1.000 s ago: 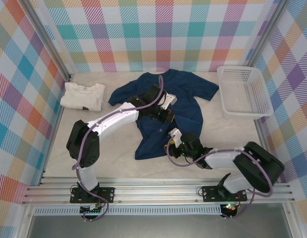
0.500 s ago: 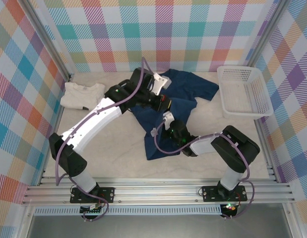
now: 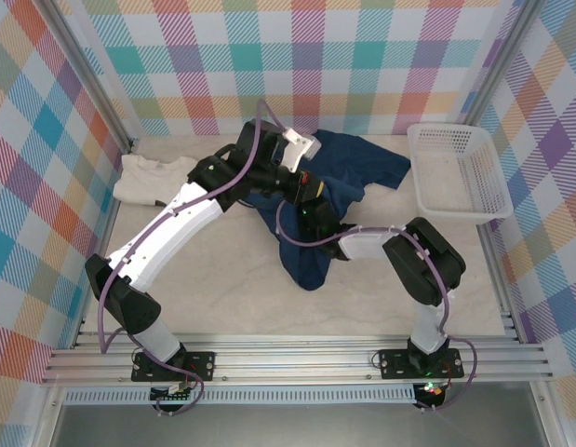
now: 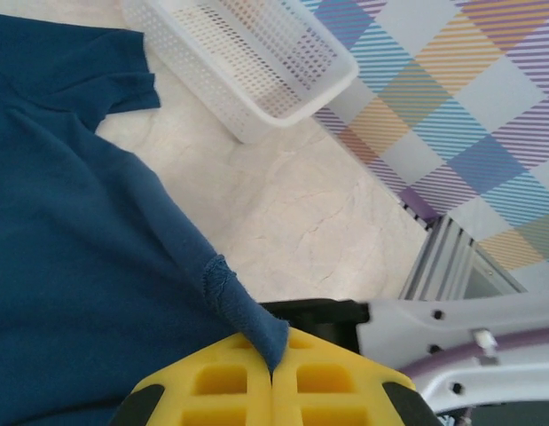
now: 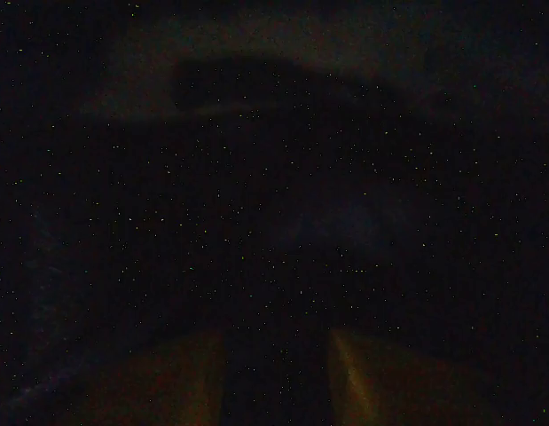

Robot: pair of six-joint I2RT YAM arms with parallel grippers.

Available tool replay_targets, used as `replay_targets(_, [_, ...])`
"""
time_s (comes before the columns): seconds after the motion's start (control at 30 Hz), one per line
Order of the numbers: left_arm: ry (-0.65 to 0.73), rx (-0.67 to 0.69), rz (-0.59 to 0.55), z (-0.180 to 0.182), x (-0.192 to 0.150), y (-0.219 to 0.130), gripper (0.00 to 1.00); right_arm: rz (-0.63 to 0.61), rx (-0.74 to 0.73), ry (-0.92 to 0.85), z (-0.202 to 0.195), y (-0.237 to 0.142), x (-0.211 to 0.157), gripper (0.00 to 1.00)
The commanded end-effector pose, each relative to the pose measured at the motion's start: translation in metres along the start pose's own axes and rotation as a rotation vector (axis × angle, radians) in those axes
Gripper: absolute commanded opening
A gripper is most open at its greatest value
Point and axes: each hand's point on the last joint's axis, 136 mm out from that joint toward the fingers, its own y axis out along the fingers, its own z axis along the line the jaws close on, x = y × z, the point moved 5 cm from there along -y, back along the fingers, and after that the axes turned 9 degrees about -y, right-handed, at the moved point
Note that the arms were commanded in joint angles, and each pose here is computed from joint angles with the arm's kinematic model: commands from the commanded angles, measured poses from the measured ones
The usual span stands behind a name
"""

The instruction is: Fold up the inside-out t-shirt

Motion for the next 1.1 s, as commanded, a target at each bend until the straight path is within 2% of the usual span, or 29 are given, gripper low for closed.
replay_targets(0.0, [0.046, -0.139, -0.102, -0.032, 0.019, -0.033, 0.00, 0.127, -0.004, 0.133, -0.022, 0.014, -0.010, 0.38])
replay_targets(0.1, [0.065, -0.172, -0.116, -0.041, 0.018, -0.045, 0.00, 0.140, 0.019, 0.141, -0.025, 0.021, 0.000, 0.40])
replay_targets(0.23, [0.069, -0.079, -0.143, -0.030, 0.013, -0.050, 0.00, 0.126, 0.074, 0.095, -0.024, 0.024, 0.011, 0.43])
replay_targets(0.3, [0.069, -0.011, -0.151, -0.020, 0.012, -0.049, 0.00, 0.094, 0.122, 0.071, -0.022, 0.019, 0.015, 0.44])
replay_targets(0.37, [0.059, 0.116, -0.175, -0.003, 0.013, -0.049, 0.00, 0.068, 0.192, 0.010, -0.017, 0.009, 0.018, 0.44])
replay_targets(0.47, [0.050, 0.294, -0.214, 0.020, 0.017, -0.051, 0.00, 0.059, 0.222, -0.053, -0.021, -0.010, 0.010, 0.44])
replay_targets(0.53, [0.049, 0.345, -0.228, 0.027, 0.018, -0.052, 0.00, 0.046, 0.250, -0.058, -0.024, -0.021, 0.005, 0.45])
replay_targets(0.67, [0.058, 0.273, -0.207, 0.019, 0.016, -0.047, 0.00, 0.042, 0.262, -0.026, -0.030, -0.024, 0.002, 0.47])
replay_targets(0.83, [0.101, 0.033, -0.170, -0.013, 0.013, -0.048, 0.00, 0.108, 0.132, 0.038, -0.041, 0.001, 0.016, 0.47])
replay_targets(1.07, [0.141, -0.088, -0.312, -0.049, 0.038, -0.082, 0.00, 0.119, 0.071, -0.019, -0.041, 0.025, 0.027, 0.49])
